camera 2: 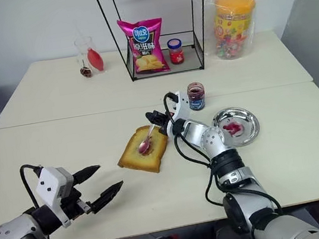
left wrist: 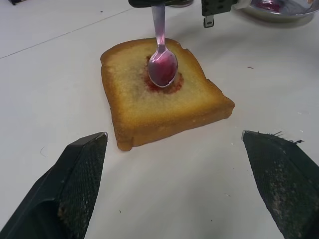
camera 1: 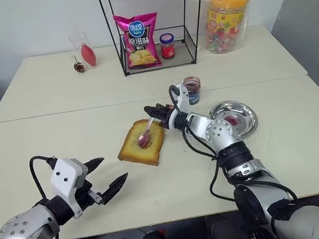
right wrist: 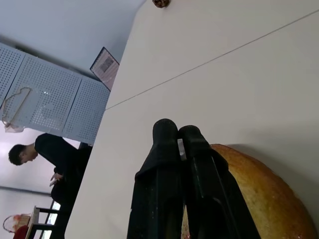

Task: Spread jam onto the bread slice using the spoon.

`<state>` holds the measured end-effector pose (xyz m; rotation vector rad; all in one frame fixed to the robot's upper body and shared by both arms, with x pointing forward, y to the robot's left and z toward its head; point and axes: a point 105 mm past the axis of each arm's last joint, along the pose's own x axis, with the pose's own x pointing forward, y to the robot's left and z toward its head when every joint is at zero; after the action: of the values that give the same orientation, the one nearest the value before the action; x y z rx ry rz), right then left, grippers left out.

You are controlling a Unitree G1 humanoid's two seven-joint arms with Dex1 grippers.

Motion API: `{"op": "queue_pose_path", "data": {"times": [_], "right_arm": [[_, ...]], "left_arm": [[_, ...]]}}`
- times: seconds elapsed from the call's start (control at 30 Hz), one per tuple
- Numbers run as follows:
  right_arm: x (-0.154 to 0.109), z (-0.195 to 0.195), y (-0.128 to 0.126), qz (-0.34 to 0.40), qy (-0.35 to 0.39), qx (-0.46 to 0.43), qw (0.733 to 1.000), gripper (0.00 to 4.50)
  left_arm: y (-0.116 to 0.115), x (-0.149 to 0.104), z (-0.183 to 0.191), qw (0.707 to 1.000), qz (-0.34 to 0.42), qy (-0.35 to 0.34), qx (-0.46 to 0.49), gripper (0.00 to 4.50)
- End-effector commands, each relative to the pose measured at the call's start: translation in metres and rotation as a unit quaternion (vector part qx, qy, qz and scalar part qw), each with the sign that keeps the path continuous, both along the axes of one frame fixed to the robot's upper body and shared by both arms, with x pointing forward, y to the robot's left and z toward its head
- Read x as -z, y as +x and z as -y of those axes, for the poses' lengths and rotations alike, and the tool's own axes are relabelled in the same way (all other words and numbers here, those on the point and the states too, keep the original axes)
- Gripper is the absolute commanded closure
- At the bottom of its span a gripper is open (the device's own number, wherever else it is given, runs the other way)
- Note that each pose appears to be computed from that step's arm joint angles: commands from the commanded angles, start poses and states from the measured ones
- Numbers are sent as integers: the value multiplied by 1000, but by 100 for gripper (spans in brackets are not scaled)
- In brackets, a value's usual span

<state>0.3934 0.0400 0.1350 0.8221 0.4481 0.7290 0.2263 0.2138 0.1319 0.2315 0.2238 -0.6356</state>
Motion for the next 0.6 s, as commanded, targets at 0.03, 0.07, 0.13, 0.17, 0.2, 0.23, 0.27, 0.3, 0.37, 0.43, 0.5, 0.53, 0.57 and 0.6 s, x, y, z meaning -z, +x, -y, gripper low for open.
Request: {"op": "queue_pose_path", "data": {"times": [0.03,0.07,0.13,0.17,0.2,0.23,0.27,0.3,0.37,0.43,0.5,0.53,0.57,0.6], "right_arm": [[-30,-79,-29,25,73,-68,995,443],[-27,-77,-24,31,65,-57,996,443],[-25,-70,-14,49,48,-38,997,443],[-25,-66,-10,52,46,-27,997,443],[-25,-63,-7,53,45,-20,997,443],[-25,-59,-2,55,45,-10,997,443],[-26,-57,1,57,45,-4,997,443],[-28,-51,7,57,48,8,997,443],[-34,-43,15,58,56,27,996,443],[-40,-36,22,63,58,39,996,443],[-43,-33,24,68,57,39,995,443],[-44,-32,25,69,56,39,995,443],[-44,-32,25,69,56,39,995,443],[-45,-31,26,71,56,39,995,443]], "left_arm": [[-2,-12,2,1000,27,6,1,0],[-2,-12,1,1000,27,6,0,0],[-3,-12,1,1000,27,7,-2,0],[-4,-12,1,1000,27,7,-3,0],[-4,-12,1,1000,27,7,-3,0],[-4,-12,1,1000,27,7,-4,0],[-4,-12,1,1000,27,7,-4,0],[-4,-12,1,1000,27,7,-5,0],[-4,-12,1,1000,27,6,-5,0],[-2,-13,0,1000,29,8,-3,0],[0,-14,-2,1000,29,10,-1,0],[0,-15,-3,1000,29,11,-1,0],[1,-15,-4,999,30,12,-1,0],[1,-15,-5,999,30,13,-1,0]]}}
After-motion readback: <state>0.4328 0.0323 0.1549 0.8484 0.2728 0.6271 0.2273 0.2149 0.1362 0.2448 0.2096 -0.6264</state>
